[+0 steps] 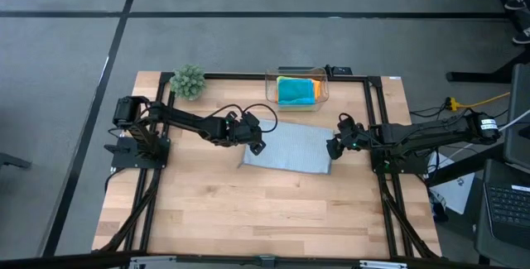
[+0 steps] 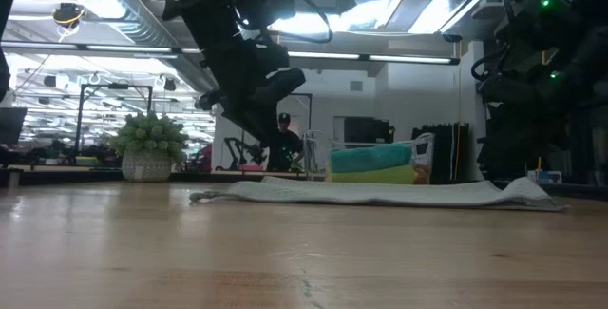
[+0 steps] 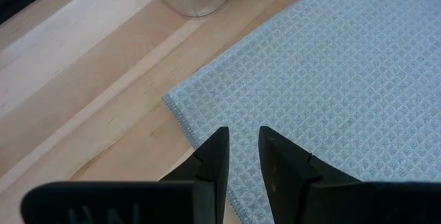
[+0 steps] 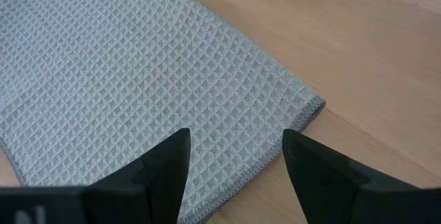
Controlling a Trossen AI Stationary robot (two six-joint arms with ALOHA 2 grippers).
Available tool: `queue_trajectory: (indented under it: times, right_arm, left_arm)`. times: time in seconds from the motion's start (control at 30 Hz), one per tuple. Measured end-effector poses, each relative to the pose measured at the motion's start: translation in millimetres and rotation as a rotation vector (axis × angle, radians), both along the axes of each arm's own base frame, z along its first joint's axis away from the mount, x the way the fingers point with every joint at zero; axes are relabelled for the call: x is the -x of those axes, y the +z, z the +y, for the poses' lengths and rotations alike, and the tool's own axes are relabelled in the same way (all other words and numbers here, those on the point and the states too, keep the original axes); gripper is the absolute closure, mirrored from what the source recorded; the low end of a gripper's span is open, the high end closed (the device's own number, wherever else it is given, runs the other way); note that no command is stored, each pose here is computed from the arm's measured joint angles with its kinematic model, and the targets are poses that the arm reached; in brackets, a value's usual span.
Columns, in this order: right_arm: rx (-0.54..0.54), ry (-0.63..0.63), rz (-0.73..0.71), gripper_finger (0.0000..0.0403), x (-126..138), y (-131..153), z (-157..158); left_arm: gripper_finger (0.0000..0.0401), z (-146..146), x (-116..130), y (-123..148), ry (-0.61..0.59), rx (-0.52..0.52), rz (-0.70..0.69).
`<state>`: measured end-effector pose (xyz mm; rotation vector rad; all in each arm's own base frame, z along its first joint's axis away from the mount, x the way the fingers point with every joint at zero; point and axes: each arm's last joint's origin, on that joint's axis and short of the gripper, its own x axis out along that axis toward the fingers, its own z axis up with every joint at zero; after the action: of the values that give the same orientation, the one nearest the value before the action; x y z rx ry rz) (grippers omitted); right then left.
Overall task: Fold microfiber towels
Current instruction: Fold the gray microfiber cloth
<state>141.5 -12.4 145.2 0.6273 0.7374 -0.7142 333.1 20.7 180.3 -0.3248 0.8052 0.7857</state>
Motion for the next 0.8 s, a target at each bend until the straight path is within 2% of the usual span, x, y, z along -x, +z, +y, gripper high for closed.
queue_trajectory:
  times: [0.8]
  right_arm:
    - [0.001,0.001,0.0,0.017,0.0,0.0,0.0]
  left_arm:
    - [0.0328,0.1,-3.6,2.4,0.0,-0.001,-0.047]
